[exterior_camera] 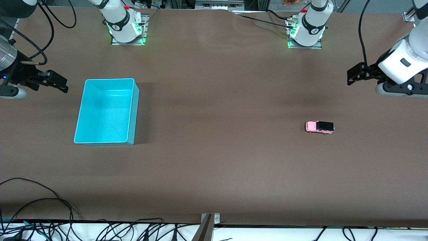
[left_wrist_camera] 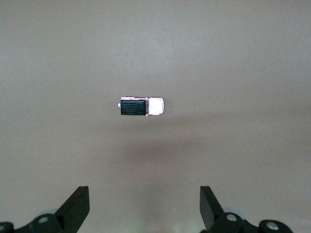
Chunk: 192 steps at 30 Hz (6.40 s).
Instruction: Wind and store pink jeep toy
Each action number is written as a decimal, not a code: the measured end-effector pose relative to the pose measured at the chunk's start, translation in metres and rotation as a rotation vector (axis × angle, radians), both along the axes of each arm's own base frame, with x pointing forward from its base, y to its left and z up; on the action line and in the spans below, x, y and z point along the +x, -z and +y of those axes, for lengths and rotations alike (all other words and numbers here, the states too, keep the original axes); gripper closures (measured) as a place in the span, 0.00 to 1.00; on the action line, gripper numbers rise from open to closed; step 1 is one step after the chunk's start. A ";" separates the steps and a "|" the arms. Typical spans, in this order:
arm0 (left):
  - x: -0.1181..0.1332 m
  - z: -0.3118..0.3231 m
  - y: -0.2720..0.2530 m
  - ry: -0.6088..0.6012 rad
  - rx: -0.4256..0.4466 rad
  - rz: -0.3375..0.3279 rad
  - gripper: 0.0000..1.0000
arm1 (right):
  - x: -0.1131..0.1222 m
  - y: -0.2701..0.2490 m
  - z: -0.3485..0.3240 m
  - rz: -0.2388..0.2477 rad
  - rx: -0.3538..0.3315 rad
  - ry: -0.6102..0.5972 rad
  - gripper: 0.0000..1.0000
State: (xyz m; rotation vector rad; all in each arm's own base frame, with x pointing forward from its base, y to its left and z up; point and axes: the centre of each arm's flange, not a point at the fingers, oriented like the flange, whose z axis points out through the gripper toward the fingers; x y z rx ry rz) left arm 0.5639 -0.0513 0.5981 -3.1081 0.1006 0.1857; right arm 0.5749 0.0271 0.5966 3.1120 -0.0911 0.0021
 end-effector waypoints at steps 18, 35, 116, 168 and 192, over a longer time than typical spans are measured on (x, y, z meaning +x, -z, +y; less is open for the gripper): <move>0.031 0.002 0.077 0.191 -0.033 0.135 0.00 | 0.000 0.000 0.000 0.000 0.000 0.000 0.00; 0.070 0.021 0.154 0.804 -0.161 0.142 0.00 | 0.000 0.000 0.000 0.000 0.000 0.000 0.00; 0.003 0.061 0.398 1.514 -0.137 -0.024 0.51 | 0.000 0.000 0.000 0.001 0.000 0.000 0.00; 0.006 0.245 0.397 1.543 -0.127 -0.044 0.51 | 0.000 0.000 0.000 0.001 0.000 0.000 0.00; 0.021 0.258 0.408 1.539 -0.105 -0.060 0.08 | 0.000 0.000 0.000 0.001 0.000 0.000 0.00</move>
